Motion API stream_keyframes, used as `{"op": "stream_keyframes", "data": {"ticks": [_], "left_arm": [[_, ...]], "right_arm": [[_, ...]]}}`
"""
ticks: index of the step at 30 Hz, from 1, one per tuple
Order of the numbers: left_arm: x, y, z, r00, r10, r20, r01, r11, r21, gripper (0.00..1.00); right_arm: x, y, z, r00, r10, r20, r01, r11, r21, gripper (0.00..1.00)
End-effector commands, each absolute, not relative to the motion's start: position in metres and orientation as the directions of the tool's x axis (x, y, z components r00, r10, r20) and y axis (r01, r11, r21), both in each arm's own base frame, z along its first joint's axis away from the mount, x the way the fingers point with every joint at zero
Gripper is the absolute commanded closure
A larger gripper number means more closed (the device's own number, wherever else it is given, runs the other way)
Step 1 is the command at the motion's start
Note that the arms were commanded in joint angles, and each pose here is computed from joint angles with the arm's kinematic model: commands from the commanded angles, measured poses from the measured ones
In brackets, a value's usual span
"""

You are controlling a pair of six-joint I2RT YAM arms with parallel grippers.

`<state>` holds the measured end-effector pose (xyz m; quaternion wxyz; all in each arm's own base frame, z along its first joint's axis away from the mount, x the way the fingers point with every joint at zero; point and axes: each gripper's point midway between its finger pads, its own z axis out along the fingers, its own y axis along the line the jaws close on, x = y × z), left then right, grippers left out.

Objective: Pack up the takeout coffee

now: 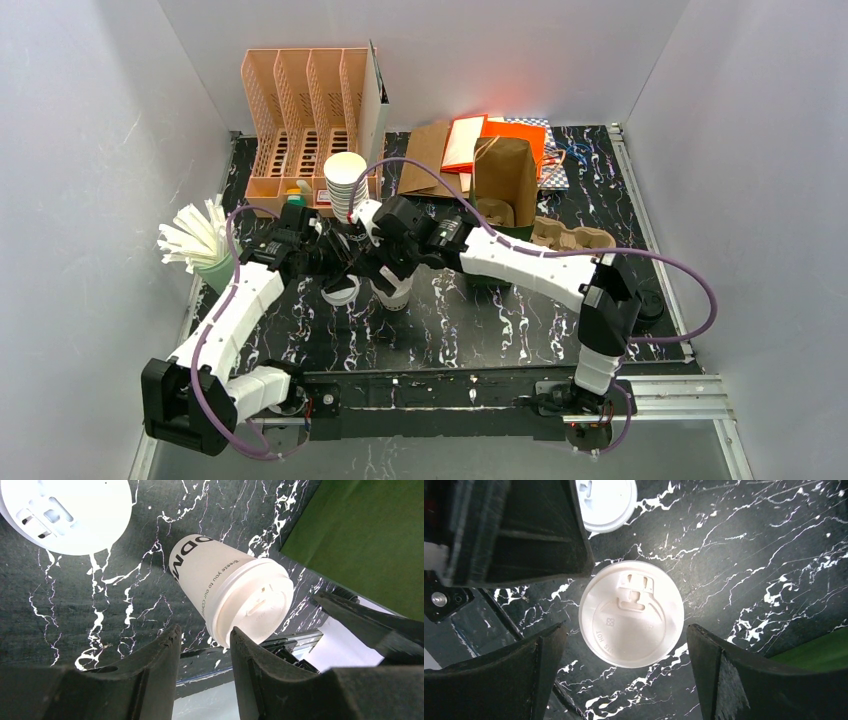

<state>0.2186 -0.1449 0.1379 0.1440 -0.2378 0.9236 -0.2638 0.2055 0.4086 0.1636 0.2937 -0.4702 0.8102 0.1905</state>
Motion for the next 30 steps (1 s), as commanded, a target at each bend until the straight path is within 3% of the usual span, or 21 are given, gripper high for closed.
{"op": "stream_keyframes", "data": {"ticks": [1,4,10,14,18,27,30], "left_arm": [[0.219,-0.143,0.148,-0.85,-0.502,-0.161,-0.344,0.759,-0.553,0.61],[0.225,-0.144,0.156,-0.855,-0.481,-0.195,-0.303,0.768,-0.564,0.6],[0.238,-0.147,0.177,-0.861,-0.394,-0.323,-0.15,0.801,-0.58,0.48],[0.246,-0.151,0.188,-0.841,-0.334,-0.425,-0.035,0.818,-0.574,0.38],[0.251,-0.161,0.187,-0.837,-0.256,-0.484,0.057,0.838,-0.543,0.35],[0.264,-0.184,0.186,-0.818,-0.11,-0.565,0.188,0.877,-0.443,0.37],[0.264,-0.189,0.189,-0.803,-0.054,-0.594,0.239,0.883,-0.404,0.33]], "right_arm": [[0.21,0.413,0.197,-0.383,-0.604,-0.699,-0.865,0.501,0.041,0.02],[0.218,0.402,0.205,-0.453,-0.543,-0.706,-0.822,0.561,0.096,0.04],[0.224,0.373,0.21,-0.661,-0.383,-0.645,-0.666,0.696,0.268,0.34],[0.218,0.358,0.207,-0.737,-0.296,-0.608,-0.57,0.755,0.324,0.47],[0.217,0.345,0.197,-0.776,-0.234,-0.586,-0.496,0.801,0.337,0.58],[0.208,0.345,0.171,-0.853,-0.045,-0.519,-0.33,0.818,0.472,0.62],[0.204,0.345,0.163,-0.867,-0.01,-0.499,-0.3,0.809,0.505,0.63]]}}
